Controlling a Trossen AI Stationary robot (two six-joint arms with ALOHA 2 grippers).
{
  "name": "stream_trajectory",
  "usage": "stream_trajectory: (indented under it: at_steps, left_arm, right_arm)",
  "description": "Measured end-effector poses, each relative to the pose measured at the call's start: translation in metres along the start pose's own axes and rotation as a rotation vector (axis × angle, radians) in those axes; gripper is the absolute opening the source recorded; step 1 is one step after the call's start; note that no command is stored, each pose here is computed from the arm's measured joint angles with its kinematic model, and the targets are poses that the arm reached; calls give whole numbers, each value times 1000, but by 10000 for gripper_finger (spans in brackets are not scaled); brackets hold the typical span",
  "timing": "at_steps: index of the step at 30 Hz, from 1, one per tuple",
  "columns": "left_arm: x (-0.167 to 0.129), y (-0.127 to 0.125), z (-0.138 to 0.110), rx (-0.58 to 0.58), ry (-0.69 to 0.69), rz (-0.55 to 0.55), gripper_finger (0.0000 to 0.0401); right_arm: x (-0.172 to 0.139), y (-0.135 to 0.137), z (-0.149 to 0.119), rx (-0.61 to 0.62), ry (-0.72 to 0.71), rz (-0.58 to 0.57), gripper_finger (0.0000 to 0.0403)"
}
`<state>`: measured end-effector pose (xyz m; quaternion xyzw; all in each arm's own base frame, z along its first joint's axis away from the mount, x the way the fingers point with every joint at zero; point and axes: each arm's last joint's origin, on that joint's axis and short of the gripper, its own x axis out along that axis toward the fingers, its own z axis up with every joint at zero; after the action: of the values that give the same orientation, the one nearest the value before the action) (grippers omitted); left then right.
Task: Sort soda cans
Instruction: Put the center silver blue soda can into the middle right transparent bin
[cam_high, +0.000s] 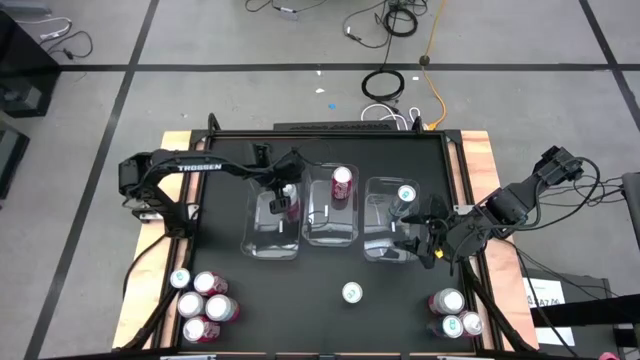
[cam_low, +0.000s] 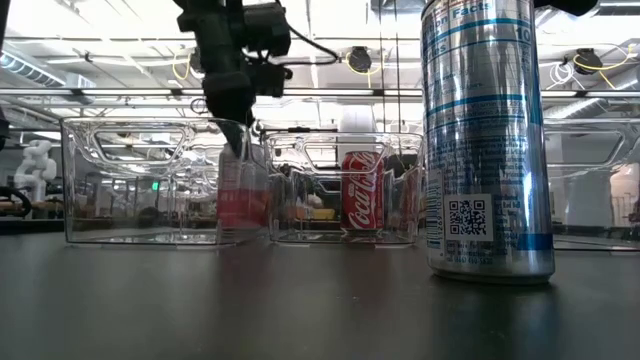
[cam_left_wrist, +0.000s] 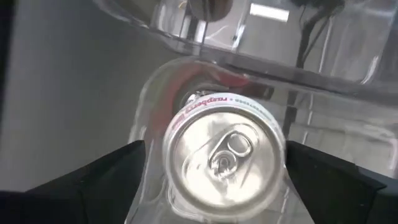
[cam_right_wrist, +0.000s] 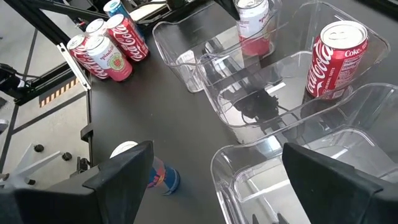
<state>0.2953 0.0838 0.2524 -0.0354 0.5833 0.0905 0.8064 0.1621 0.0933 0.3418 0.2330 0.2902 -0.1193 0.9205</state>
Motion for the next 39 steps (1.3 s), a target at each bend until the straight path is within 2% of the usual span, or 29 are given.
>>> stream_trajectory:
  at_steps: [7,11,14,20,24,29,33,36,39]
  left_arm:
    - [-34,1,10,-155,-32,3,386]
    - [-57,-9,9,-229,-30,-61,386]
    - [-73,-24,4,-277,-54,-129,386]
    - [-105,-72,-6,-319,-165,-207,386]
    - [-114,-107,-12,-299,-226,-199,386]
    - [-111,-142,-19,-187,-206,-235,386]
    - [-108,-156,-21,-148,-193,-251,386]
    - [-105,-167,-18,-200,-204,-290,386]
    - [-106,-175,-14,-118,-292,-302,386]
  right_arm:
    - [0,0,0,-25,-1,0,350]
    - [0,0,0,-38,-3,3,350]
    - [0,0,0,-40,-4,5,350]
    - [0,1,0,-55,-3,6,350]
    - [0,1,0,-55,-3,6,350]
    - [0,0,0,-57,0,5,350]
    - [0,-2,-1,-84,16,-17,350]
    - [0,-3,-1,-132,0,-33,350]
    - [1,-1,1,-132,-16,-26,350]
